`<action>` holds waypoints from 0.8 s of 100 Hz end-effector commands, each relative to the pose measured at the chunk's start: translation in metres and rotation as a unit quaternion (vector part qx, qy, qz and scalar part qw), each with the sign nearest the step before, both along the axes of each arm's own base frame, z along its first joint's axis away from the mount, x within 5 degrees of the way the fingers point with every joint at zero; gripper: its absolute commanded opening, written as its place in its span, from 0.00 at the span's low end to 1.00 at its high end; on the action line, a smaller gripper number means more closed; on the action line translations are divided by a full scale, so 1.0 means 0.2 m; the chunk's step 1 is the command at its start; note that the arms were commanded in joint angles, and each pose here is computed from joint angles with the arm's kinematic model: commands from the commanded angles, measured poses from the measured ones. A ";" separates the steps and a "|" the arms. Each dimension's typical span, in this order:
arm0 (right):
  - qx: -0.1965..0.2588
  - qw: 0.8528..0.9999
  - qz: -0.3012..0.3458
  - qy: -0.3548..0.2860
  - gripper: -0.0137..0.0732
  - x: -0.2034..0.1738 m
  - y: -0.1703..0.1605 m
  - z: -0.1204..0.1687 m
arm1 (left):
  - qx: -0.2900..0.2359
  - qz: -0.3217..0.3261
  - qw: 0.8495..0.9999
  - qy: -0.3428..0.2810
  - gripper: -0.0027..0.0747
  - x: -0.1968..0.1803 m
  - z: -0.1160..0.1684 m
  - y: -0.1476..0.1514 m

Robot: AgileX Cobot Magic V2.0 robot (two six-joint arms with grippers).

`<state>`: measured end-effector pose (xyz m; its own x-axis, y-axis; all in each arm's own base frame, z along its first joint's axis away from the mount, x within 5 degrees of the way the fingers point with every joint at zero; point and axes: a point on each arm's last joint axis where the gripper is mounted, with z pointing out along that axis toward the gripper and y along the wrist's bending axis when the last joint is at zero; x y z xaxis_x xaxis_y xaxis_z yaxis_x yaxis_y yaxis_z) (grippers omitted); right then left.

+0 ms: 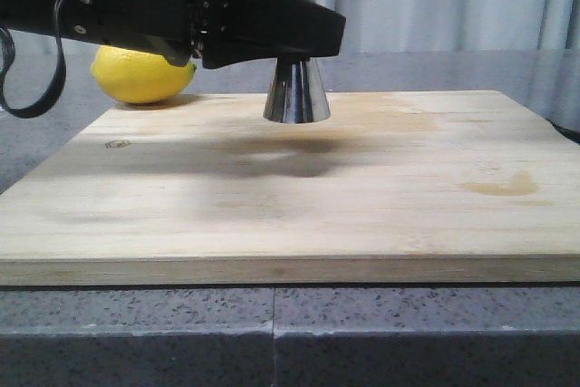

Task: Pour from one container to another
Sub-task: 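Carry the empty beaker with the right gripper down toward the board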

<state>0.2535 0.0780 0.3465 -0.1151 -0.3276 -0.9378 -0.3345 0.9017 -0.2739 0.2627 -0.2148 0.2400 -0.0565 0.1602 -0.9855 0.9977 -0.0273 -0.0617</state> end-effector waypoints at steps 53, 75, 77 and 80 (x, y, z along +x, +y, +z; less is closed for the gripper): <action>-0.014 0.999 -0.031 -0.043 0.32 0.00 -0.04 0.10 | -0.089 -0.071 0.993 -0.010 0.01 -0.09 0.18 0.00; -0.034 0.998 -0.028 -0.042 0.32 0.00 -0.04 0.09 | -0.089 -0.071 0.993 -0.010 0.01 -0.09 0.18 0.00; -0.035 0.998 -0.027 -0.041 0.32 0.00 -0.04 0.09 | -0.089 -0.071 0.993 -0.010 0.01 -0.09 0.18 0.00; -0.031 0.998 -0.024 -0.038 0.32 -0.01 -0.04 0.09 | -0.089 -0.071 0.993 -0.010 0.01 -0.09 0.18 0.00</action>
